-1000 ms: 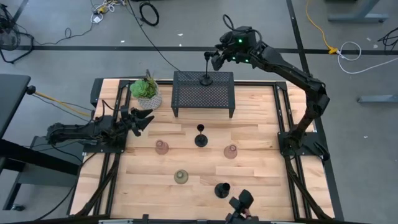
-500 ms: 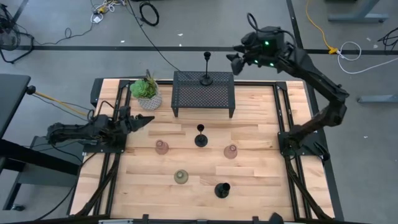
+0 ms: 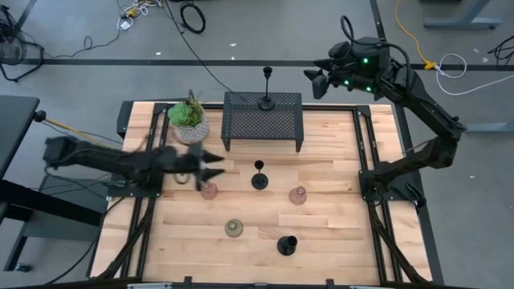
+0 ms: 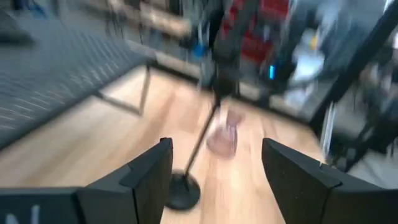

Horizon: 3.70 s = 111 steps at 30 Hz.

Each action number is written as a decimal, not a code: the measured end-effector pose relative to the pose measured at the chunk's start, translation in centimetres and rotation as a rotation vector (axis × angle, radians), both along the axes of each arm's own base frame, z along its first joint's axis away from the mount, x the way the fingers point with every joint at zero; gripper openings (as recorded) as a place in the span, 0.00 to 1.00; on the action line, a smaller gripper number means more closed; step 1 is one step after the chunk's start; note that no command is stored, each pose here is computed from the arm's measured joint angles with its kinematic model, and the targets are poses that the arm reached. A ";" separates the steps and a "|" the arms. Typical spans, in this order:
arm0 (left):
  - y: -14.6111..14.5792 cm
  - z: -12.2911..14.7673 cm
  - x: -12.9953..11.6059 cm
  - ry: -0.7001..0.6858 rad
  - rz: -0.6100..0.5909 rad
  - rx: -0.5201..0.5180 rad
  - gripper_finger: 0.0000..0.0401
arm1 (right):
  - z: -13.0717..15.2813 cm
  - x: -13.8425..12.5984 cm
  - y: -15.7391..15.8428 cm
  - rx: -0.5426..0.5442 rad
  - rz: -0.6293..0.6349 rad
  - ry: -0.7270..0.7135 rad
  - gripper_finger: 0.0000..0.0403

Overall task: Pick & Place candle stick holders
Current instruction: Put the top black candle holder on the shelf aligned with the other black candle holder

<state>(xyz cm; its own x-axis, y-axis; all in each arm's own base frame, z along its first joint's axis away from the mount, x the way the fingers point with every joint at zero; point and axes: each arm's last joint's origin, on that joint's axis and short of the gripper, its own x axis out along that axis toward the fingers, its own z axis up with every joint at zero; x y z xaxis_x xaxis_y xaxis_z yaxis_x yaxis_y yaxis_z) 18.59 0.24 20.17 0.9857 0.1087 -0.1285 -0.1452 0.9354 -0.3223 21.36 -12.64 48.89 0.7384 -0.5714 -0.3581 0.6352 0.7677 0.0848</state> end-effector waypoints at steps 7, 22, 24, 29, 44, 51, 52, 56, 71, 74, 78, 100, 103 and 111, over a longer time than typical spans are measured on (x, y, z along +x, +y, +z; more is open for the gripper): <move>-0.2 -0.1 7.6 0.136 -0.096 0.037 0.59 | -0.1 -0.1 0.1 0.012 0.035 0.010 0.62; 0.6 -1.1 14.1 0.168 -0.085 0.098 0.58 | -0.3 -0.2 0.2 -0.067 0.083 0.100 0.62; 0.7 -1.3 14.8 0.180 -0.084 0.105 0.52 | -0.3 -0.3 0.3 -0.073 0.087 0.109 0.62; 0.9 -0.8 15.6 0.180 -0.075 0.096 0.11 | -0.5 -0.5 0.4 -0.066 0.095 0.129 0.62; 1.9 11.6 13.9 0.167 -0.087 0.151 0.06 | -0.6 -0.7 0.5 -0.071 0.096 0.159 0.62; 7.1 19.3 8.2 0.240 0.156 0.489 0.06 | -0.5 -0.6 0.5 -0.052 0.089 0.136 0.62; 8.5 19.8 7.5 0.222 0.192 0.495 0.06 | -0.5 -0.6 0.5 -0.049 0.086 0.128 0.62; 14.1 19.6 4.8 0.194 0.198 0.418 0.06 | -0.2 -0.5 0.4 -0.042 0.074 0.081 0.62; 22.3 14.3 8.3 0.142 0.070 0.460 0.06 | 0.0 -0.3 0.5 0.032 0.041 0.002 0.62; 23.1 13.6 8.8 0.126 0.070 0.469 0.06 | 0.0 -0.3 0.5 0.035 0.039 -0.002 0.62; 24.4 12.6 9.0 0.125 0.091 0.468 0.06 | 0.0 -0.3 0.5 0.042 0.035 -0.008 0.62; 26.2 11.4 8.6 0.143 0.145 0.406 0.09 | 0.0 -0.3 0.6 0.010 0.045 0.013 0.62; 26.2 11.4 8.6 0.144 0.149 0.405 0.07 | 0.0 -0.3 0.6 0.006 0.046 0.016 0.62; 26.3 11.4 8.6 0.163 0.230 0.381 0.17 | 0.0 -0.3 0.6 0.004 0.048 0.018 0.62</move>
